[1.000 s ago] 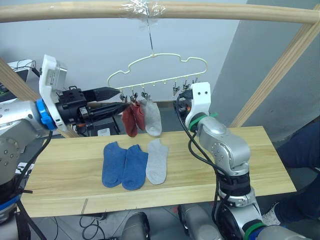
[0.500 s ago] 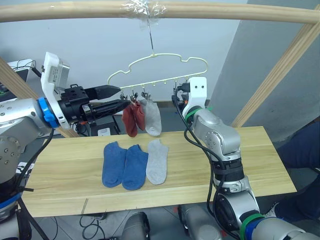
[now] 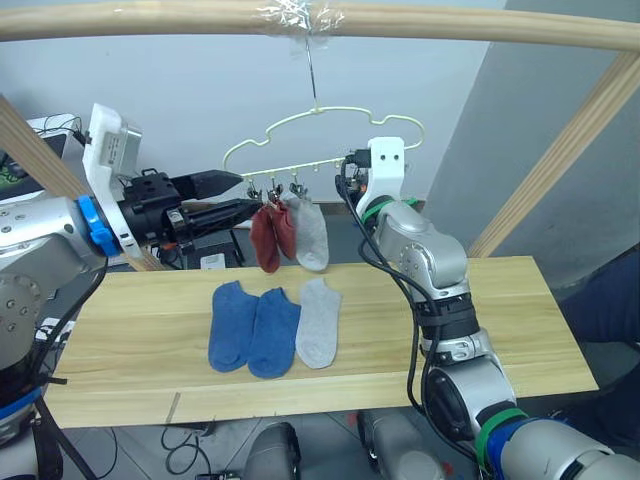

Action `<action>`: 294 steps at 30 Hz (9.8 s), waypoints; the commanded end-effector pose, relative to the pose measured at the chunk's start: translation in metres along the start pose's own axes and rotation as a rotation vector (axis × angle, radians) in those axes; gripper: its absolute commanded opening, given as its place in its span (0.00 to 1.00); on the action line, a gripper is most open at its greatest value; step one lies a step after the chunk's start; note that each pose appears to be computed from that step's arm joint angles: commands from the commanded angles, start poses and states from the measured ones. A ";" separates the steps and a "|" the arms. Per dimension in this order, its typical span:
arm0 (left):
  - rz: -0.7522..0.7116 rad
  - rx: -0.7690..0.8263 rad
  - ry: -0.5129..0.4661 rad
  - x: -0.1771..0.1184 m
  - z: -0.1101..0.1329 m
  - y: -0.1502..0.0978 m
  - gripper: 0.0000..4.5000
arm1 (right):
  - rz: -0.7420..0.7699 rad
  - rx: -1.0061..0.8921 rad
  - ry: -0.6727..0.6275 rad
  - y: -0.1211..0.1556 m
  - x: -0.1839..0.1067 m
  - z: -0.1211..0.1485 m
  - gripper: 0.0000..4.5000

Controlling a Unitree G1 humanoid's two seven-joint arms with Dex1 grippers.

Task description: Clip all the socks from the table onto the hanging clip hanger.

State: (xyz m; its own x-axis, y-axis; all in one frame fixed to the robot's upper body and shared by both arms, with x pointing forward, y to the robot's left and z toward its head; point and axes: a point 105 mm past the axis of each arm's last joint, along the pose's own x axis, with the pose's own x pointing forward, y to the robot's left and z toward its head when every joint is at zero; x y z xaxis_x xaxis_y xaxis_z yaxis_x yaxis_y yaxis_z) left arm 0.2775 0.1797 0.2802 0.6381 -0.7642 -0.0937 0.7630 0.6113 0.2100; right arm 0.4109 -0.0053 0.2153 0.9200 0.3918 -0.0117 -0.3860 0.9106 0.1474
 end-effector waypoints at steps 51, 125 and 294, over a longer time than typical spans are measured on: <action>0.067 0.034 -0.041 -0.006 0.010 0.004 0.58 | -0.054 -0.019 -0.061 -0.006 0.005 0.026 0.00; 0.195 -0.130 0.702 0.128 -0.276 -0.037 1.00 | -0.036 -0.037 -0.125 0.005 -0.009 0.056 0.00; -0.251 -0.001 -0.027 0.040 0.006 -0.009 0.64 | -0.127 -0.009 0.002 -0.002 -0.049 0.022 0.53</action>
State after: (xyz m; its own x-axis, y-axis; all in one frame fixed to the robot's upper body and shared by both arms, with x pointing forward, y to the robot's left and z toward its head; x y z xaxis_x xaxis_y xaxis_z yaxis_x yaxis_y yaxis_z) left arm 0.2990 0.1412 0.2734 0.4322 -0.8933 -0.1232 0.8985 0.4150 0.1431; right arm 0.3720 -0.0403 0.2145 0.9623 0.2472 -0.1136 -0.2359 0.9662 0.1036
